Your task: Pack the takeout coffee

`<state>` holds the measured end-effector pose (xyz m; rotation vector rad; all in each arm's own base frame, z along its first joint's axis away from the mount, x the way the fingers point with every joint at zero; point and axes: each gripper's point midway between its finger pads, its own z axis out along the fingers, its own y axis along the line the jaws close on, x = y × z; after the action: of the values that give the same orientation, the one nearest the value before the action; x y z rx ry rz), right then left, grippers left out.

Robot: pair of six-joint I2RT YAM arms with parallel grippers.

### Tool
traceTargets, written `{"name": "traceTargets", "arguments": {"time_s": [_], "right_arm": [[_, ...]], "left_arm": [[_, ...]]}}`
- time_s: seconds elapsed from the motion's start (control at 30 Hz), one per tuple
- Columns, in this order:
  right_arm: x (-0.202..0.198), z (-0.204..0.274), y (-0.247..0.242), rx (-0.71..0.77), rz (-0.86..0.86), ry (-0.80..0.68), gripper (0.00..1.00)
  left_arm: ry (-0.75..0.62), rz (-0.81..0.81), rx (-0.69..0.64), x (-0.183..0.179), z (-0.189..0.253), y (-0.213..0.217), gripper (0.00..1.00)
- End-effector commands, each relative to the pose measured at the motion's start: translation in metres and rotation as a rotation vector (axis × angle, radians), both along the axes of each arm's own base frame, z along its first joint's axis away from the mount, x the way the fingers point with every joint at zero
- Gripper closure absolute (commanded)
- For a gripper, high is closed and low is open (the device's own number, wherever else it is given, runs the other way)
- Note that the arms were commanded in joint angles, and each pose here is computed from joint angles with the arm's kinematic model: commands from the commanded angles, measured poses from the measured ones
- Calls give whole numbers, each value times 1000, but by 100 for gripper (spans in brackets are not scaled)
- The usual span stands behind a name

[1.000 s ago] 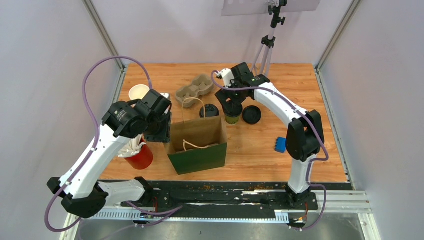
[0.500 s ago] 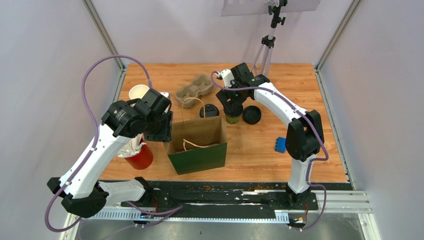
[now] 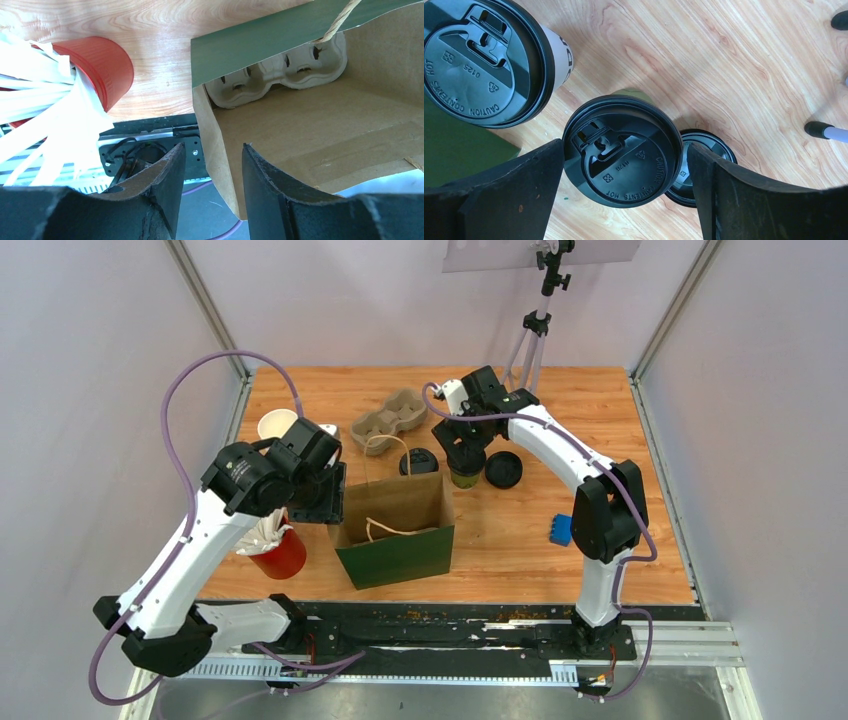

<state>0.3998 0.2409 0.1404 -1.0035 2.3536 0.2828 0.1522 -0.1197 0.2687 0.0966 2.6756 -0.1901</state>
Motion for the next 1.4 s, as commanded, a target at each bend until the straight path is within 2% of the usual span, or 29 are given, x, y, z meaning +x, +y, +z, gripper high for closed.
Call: {"name": "traceTargets", "arguments": {"time_s": [0.0,0.43,0.9,1.13,1.37], "right_arm": [[-1,14,1,4,-6,-10,7],[-1,17,5,16,-6,-3,5],[-3,4,9,22,-5,44,15],[-2,3,5,0,-24,46,24],[-4,14,4,3,-34,48,30]], "left_arm": [[-26,9,-26,0,3,1,47],[-34,1,-33,4,5,-3,47],[-34,-1,-27,3,4,-2,46],[-35,-14,-36,4,5,-5,46],[-45,-86,-80,5,9,-16,55]]}}
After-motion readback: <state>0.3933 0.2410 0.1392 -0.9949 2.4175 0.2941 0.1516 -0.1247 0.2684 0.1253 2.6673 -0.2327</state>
